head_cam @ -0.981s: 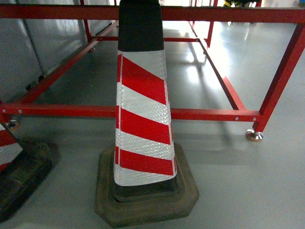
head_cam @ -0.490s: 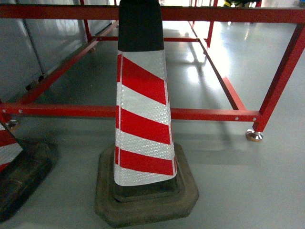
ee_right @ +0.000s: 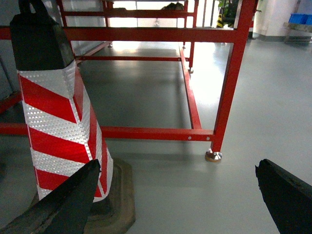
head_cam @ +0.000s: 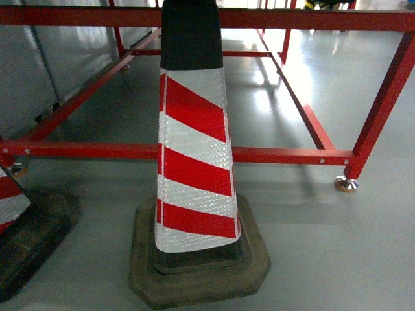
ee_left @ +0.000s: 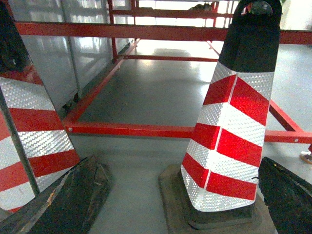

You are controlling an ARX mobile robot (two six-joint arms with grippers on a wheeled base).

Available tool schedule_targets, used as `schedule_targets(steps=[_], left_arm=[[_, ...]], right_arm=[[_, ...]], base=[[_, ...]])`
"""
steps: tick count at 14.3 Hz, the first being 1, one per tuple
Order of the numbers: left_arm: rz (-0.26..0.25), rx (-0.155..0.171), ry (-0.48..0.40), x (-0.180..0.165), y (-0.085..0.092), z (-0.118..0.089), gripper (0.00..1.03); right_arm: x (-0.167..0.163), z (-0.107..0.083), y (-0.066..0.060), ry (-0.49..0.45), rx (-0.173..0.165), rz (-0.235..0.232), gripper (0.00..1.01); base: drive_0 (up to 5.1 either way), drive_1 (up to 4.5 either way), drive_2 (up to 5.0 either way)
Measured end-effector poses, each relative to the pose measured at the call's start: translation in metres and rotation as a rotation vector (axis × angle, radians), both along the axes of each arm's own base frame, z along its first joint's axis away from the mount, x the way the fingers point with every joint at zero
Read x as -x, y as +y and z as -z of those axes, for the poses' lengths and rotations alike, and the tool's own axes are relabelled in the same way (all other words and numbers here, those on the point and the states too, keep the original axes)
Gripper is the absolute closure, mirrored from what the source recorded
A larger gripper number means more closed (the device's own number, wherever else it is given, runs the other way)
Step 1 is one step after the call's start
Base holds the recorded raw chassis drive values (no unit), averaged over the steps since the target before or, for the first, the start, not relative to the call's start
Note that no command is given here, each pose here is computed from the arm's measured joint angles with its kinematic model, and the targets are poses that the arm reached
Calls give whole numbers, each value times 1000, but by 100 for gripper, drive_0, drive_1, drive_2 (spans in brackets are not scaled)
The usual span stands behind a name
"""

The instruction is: Pick blue part to blue bin on bottom shelf

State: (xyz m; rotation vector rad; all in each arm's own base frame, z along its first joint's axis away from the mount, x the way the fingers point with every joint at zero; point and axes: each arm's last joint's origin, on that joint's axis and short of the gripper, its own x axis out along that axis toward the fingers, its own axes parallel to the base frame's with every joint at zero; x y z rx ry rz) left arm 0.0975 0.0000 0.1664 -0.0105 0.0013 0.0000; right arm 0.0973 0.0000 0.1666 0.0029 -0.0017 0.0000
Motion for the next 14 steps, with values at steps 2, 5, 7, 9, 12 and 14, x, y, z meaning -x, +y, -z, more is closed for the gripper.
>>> schedule_targets(steps=[2,5,7,9,12,14], left_arm=[[0,0,0,0,0,0,5],[0,0,2,0,0,0,5],[0,0,3,0,0,0,5],[-2,0,2,0,0,0,5],[-1,0,2,0,0,0,5],[-1,-4,1,0,0,0,5]], right_arm=[[0,0,0,0,0,0,3],[0,0,0,2,0,0,3],[0,0,0,1,0,0,3],[0,0,0,1,0,0,3],[0,0,0,1,2,-2,3],[0,0,0,1,-1,1,3]], base=[[0,0,0],[0,0,0],[0,0,0],[0,0,0],[0,0,0],[0,0,0]])
